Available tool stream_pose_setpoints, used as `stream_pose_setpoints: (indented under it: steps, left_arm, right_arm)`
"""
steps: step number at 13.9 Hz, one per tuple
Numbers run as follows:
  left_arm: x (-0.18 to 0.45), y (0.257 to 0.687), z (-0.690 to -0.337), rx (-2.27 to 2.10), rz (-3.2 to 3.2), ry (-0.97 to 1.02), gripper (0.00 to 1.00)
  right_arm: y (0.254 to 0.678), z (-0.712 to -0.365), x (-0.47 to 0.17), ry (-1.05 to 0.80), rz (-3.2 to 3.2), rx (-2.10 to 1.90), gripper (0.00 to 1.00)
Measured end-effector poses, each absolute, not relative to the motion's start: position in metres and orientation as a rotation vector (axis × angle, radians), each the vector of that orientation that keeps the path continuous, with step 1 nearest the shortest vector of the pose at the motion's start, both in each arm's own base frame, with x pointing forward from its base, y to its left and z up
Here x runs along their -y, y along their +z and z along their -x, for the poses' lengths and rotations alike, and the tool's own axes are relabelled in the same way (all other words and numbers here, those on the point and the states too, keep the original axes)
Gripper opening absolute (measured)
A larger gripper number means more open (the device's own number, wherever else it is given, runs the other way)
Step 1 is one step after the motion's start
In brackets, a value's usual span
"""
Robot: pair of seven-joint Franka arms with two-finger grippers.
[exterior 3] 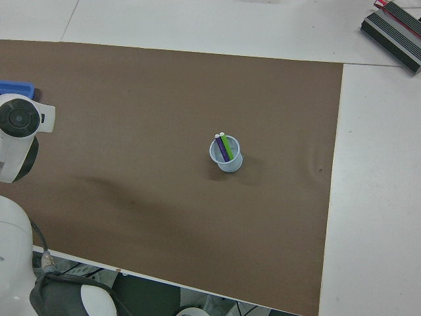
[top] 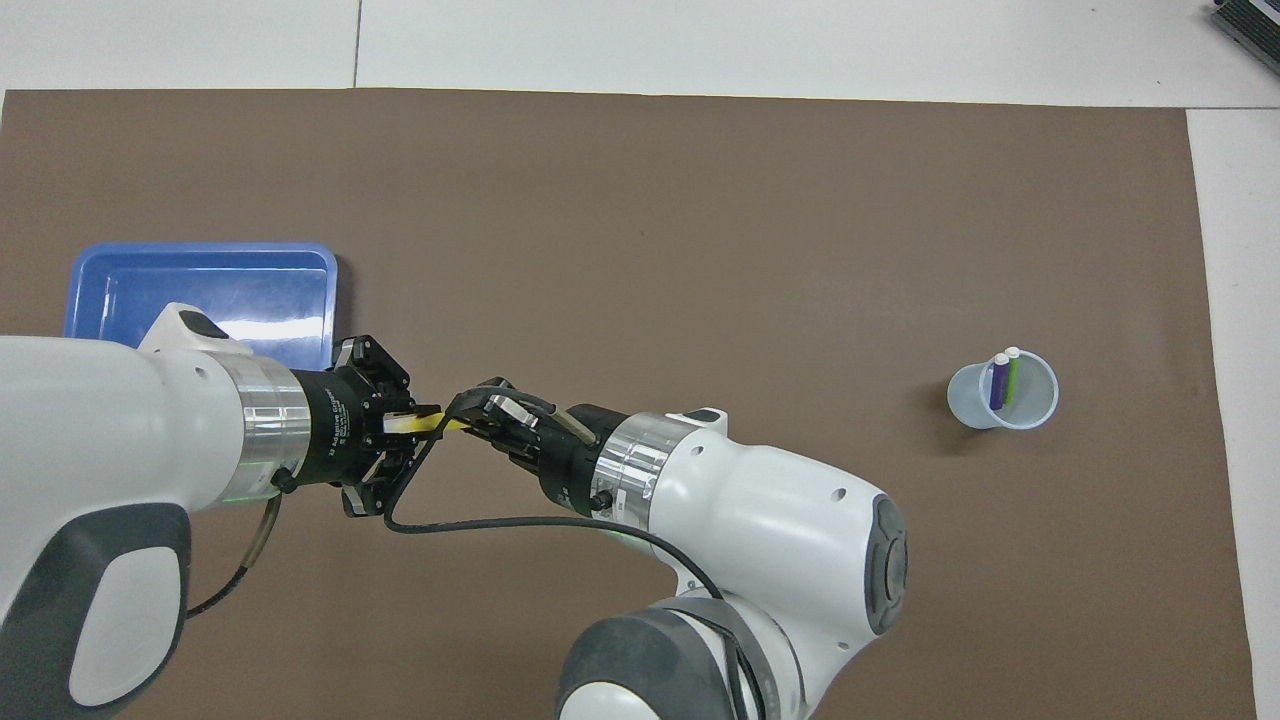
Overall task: Transfer and insert pens with both arms
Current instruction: 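Open the left gripper while the right gripper pulls the pen away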
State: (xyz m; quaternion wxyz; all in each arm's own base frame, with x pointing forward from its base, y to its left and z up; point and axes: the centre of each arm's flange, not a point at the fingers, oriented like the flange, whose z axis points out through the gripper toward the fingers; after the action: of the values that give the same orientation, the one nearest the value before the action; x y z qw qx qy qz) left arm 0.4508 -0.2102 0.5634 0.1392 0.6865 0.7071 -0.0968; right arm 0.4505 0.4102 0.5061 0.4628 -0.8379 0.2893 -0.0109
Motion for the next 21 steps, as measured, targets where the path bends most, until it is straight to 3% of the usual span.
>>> stream_pose_setpoints:
  steps: [9,11,16,17,21]
  left_arm:
    - [0.21,0.563,-0.451,-2.041,-1.986,-0.279,0.18]
    - [0.21,0.565,-0.452,-2.035,-1.976,-0.269,0.35]
    - [0.21,0.566,-0.453,-2.031,-1.969,-0.262,0.95]
    - [0.21,0.566,-0.453,-2.031,-1.969,-0.261,1.0]
    - [0.209,0.565,-0.453,-1.919,-2.07,-0.239,1.0]
  right_arm:
    - [0.506,-0.451,-0.41,-0.027,2.06,-0.711,0.18]
    - [0.506,-0.452,-0.409,-0.028,2.06,-0.714,0.18]
    - [0.502,-0.454,-0.407,-0.015,2.077,-0.693,0.18]
    - [0.5,-0.456,-0.404,-0.004,2.099,-0.663,0.18]
    - [0.487,-0.476,-0.374,0.006,2.355,-0.43,0.18]
